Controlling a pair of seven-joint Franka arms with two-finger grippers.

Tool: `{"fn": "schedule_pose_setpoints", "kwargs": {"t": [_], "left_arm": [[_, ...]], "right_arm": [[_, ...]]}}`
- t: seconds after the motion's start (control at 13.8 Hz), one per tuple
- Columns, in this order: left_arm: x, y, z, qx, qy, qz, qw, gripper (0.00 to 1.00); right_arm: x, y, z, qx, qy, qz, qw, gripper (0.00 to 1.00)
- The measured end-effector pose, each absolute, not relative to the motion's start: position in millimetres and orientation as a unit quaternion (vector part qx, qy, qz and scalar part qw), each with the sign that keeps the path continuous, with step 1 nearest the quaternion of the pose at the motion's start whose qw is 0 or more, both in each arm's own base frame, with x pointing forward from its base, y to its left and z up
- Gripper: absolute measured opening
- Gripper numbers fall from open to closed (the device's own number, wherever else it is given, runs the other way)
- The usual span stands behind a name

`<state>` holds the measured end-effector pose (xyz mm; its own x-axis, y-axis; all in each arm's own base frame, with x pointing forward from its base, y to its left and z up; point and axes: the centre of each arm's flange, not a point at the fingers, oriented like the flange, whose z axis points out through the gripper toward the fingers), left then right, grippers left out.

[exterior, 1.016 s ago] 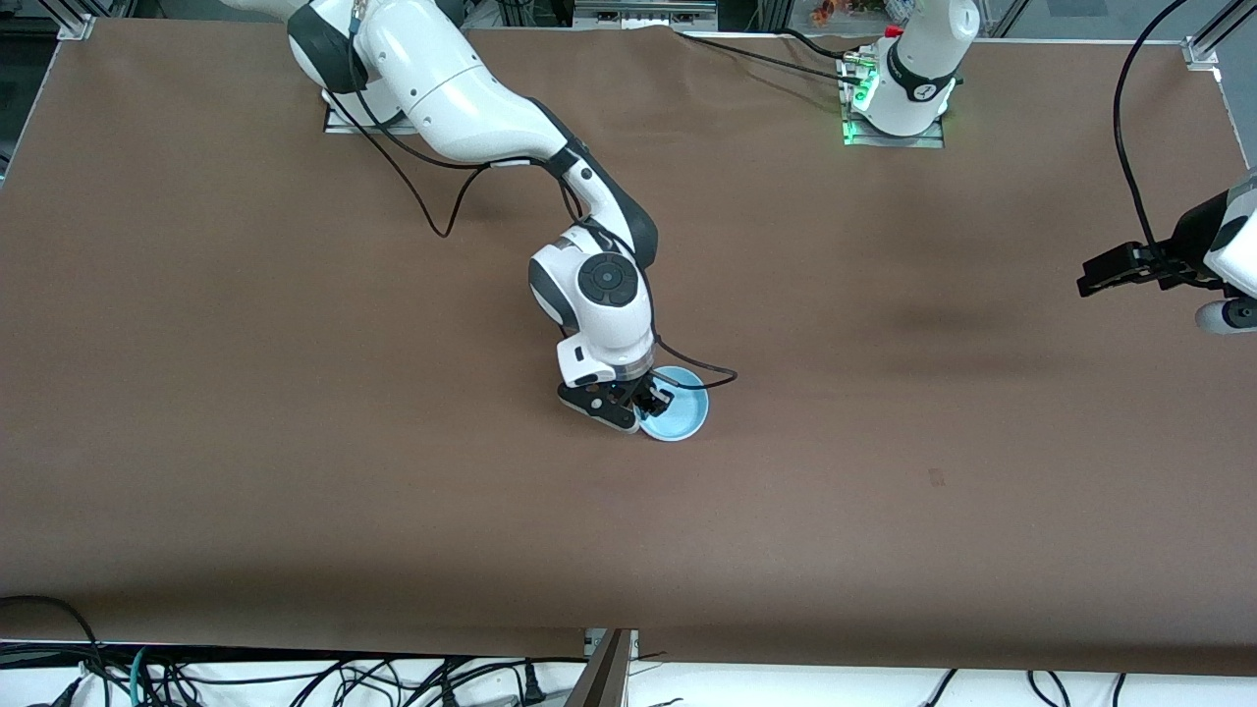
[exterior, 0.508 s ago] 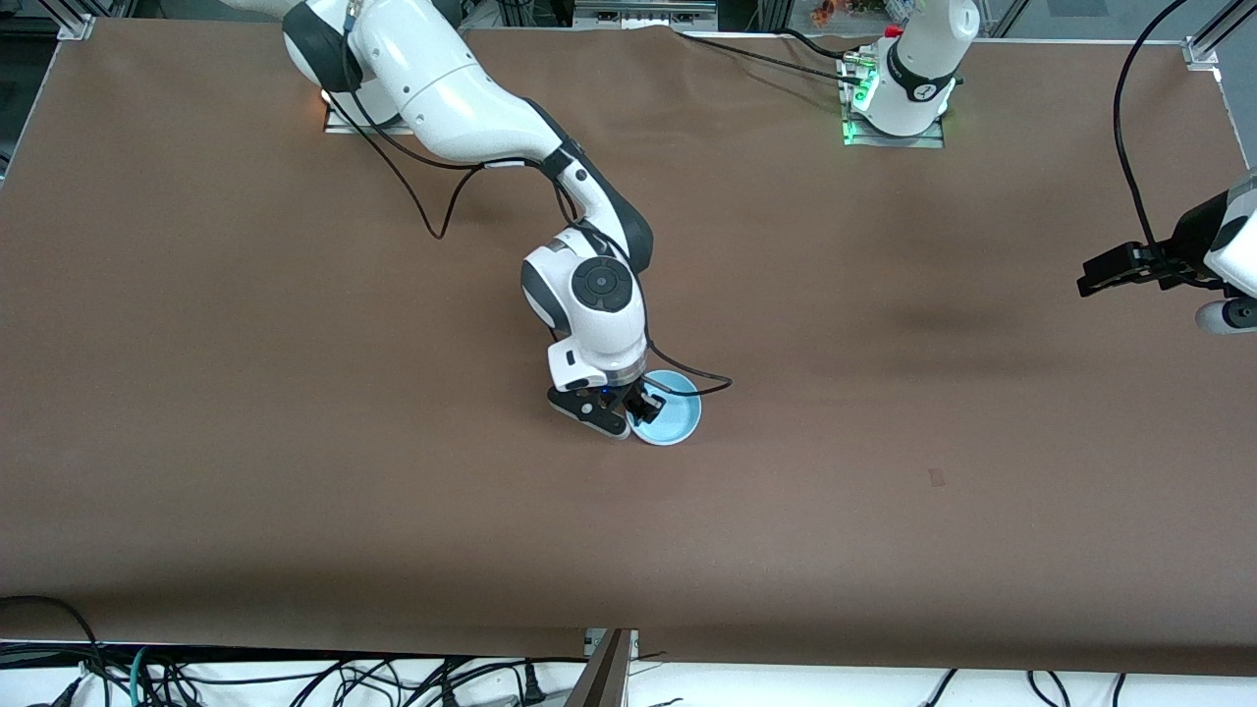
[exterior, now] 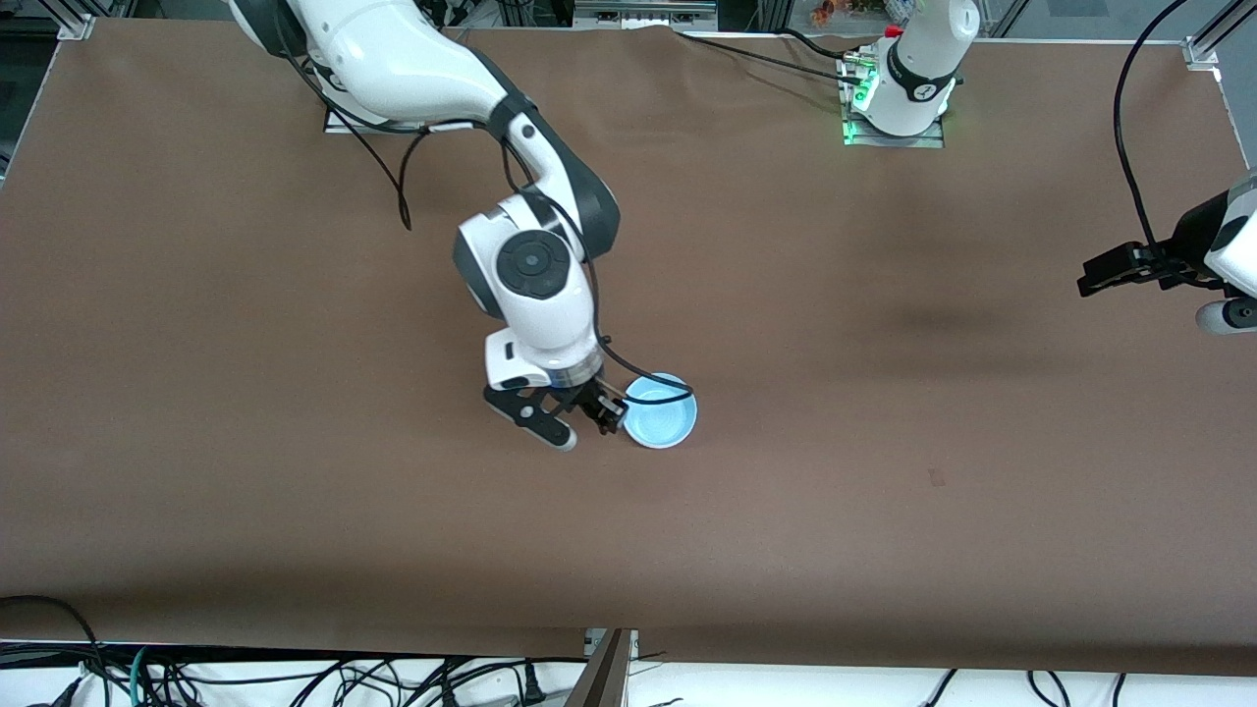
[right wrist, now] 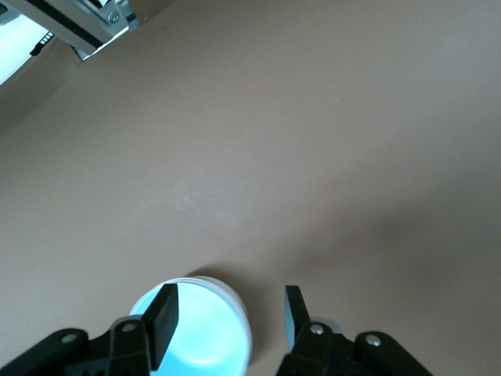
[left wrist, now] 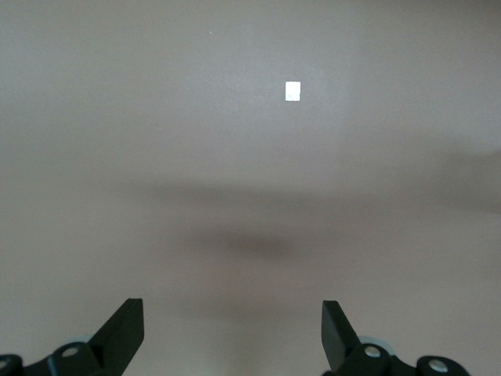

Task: Stack pink and blue bowls on white bowl

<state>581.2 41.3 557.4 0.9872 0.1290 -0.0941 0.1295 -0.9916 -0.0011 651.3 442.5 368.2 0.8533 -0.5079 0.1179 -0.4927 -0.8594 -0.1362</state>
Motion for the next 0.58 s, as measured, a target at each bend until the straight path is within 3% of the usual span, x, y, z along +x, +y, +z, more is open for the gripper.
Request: {"fn": "schedule_pose_setpoints", "kwargs": {"t": [0.29, 0.58], "left_arm": [[581.2, 41.4, 557.5, 0.997, 0.065, -0.047, 0.002, 1.00], [581.2, 41.4, 557.5, 0.997, 0.065, -0.047, 0.002, 1.00]], "right_arm": [[669.4, 368.1, 435.3, -0.975, 0.214, -0.028, 0.053, 0.63], [669.1, 268.8, 515.3, -0.987, 0.159, 0.010, 0.034, 0.77]]}}
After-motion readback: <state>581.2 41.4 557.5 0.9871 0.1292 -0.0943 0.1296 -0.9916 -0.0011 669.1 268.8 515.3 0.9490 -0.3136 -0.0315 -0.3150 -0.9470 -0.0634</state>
